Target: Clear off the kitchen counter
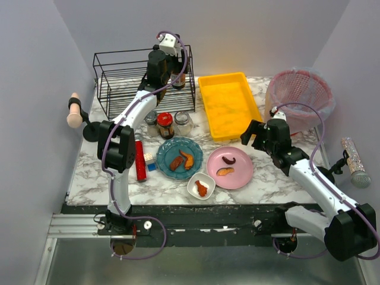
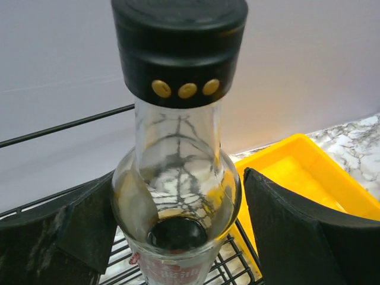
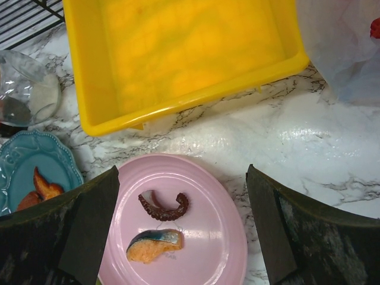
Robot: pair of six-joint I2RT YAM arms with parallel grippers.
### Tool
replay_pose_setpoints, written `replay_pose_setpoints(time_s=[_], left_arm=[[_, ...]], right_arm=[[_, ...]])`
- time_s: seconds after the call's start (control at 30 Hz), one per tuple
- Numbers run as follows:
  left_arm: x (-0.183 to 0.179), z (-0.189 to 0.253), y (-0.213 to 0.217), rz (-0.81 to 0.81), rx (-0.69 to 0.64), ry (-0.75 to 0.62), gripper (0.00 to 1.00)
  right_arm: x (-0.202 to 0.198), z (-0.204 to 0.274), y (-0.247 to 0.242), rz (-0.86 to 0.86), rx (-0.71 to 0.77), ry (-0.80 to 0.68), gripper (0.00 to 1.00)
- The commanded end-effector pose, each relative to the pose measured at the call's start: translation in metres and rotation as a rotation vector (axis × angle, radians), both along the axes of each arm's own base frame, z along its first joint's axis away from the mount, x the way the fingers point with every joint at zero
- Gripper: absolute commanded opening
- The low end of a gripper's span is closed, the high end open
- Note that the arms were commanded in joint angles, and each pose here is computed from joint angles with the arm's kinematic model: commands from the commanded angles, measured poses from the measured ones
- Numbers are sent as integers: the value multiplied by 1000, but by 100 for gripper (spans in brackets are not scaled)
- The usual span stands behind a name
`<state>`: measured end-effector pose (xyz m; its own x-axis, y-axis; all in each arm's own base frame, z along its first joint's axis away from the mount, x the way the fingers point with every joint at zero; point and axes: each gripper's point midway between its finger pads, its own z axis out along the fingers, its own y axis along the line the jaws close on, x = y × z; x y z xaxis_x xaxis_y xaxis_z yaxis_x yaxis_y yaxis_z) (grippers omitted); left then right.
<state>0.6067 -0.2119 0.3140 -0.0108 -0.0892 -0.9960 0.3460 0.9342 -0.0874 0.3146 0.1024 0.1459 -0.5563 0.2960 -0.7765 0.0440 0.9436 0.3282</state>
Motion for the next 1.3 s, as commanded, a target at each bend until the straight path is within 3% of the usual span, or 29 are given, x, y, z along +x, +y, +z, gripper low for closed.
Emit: replay_pose_setpoints(time_s=[0.0, 0.03, 0.33, 0.9, 1.1, 1.27], left_arm=[[-4, 34, -3, -24, -41, -67, 95], [-4, 34, -3, -24, -41, -65, 99], [-11, 37, 0, -24, -44, -40, 99], [-78, 29, 11, -79, -62, 91, 99], [-129, 12, 11, -133, -118, 184, 99], [-184, -30, 8, -116, -89, 297, 99]], right_arm=[[-7, -10, 1, 15, -5, 32, 96], [-8, -11, 1, 15, -6, 35, 96], [-9, -11, 1, 18, -5, 37, 96], [-9, -12, 4, 27, 3, 45, 96], [-6, -12, 5, 32, 0, 50, 96], [-3, -10, 6, 42, -14, 45, 96]])
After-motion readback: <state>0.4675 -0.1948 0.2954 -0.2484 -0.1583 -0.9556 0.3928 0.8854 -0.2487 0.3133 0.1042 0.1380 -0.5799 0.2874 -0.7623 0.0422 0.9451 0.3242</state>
